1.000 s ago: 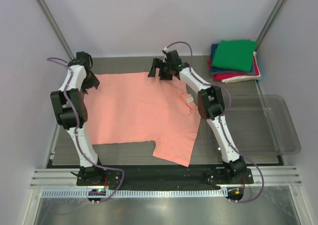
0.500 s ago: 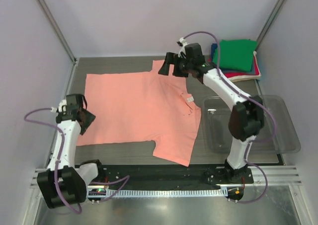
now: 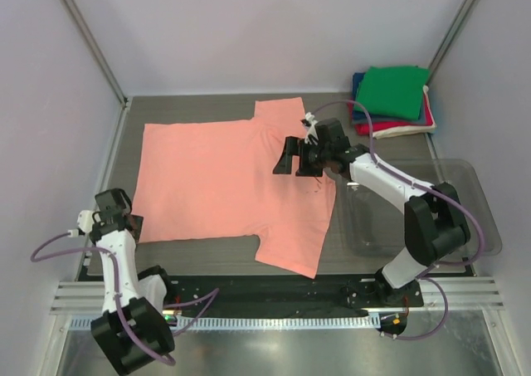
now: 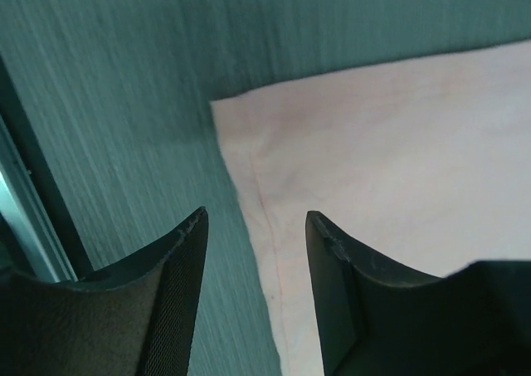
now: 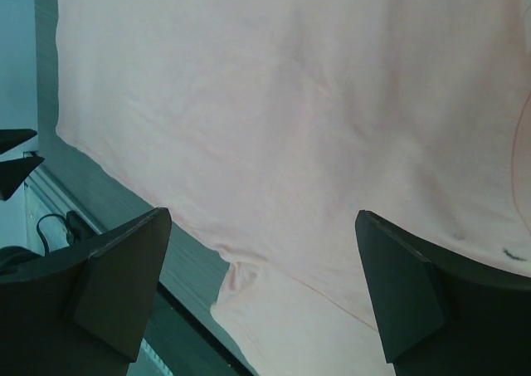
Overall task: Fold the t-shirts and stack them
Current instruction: Fold the tshirt
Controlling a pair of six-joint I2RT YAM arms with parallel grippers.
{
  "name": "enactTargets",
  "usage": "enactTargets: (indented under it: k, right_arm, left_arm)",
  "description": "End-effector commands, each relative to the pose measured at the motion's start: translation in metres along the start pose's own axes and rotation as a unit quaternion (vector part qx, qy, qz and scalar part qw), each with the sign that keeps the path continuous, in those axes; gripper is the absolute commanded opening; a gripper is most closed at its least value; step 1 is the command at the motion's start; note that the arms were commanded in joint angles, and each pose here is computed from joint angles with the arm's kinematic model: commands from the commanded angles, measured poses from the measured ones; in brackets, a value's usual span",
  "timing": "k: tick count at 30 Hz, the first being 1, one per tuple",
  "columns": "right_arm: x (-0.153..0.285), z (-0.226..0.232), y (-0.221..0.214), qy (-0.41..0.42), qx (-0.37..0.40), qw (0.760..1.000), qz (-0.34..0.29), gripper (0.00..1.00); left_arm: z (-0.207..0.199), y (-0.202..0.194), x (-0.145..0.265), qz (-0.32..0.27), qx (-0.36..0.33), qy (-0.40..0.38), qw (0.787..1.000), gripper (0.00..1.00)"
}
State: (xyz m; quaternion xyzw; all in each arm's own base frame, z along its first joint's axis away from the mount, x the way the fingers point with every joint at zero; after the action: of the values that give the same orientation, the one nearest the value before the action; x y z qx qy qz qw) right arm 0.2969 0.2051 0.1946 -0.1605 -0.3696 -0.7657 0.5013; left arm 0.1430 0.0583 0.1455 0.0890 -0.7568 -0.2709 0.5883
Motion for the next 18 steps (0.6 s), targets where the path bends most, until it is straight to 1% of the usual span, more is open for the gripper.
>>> enactTargets:
  k: [1, 10, 12, 16, 18]
  right_arm:
    - [0.026, 0.026, 0.000, 0.058, 0.025, 0.998, -0.029, 1.00]
    - [0.043, 0.016, -0.024, 0.052, 0.031, 0.998, -0.010, 1.00]
    - [0.046, 0.014, -0.029, 0.050, 0.032, 0.998, -0.007, 1.00]
    - [0.052, 0.006, -0.040, 0.035, 0.033, 0.999, 0.001, 1.00]
    - [0.053, -0.003, -0.047, 0.013, 0.029, 1.000, -0.003, 1.00]
  left_arm:
    - [0.006, 0.003, -0.019, -0.002, 0.044, 0.022, 0.999, 0.52]
    - [0.018, 0.008, -0.045, 0.002, 0.074, 0.051, 0.996, 0.52]
    - [0.022, 0.004, -0.052, 0.007, 0.077, 0.058, 0.995, 0.52]
    - [0.022, -0.002, -0.063, 0.017, 0.077, 0.052, 0.995, 0.48]
    - [0.020, 0.001, -0.064, 0.008, 0.075, 0.047, 0.996, 0.47]
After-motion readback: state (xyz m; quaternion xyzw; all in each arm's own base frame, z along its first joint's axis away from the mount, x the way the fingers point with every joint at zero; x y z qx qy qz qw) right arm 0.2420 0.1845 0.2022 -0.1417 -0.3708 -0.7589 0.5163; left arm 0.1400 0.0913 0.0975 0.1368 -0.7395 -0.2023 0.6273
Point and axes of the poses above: each gripper's point midway between its finger pads, its own x axis back along the fingers, its own z axis along the line the jaws close on, y = z × x, the point moved 9 cm from there along x, back along the fingers, and after that the axes turned 11 degrees about -x, right-handed, at the moved point
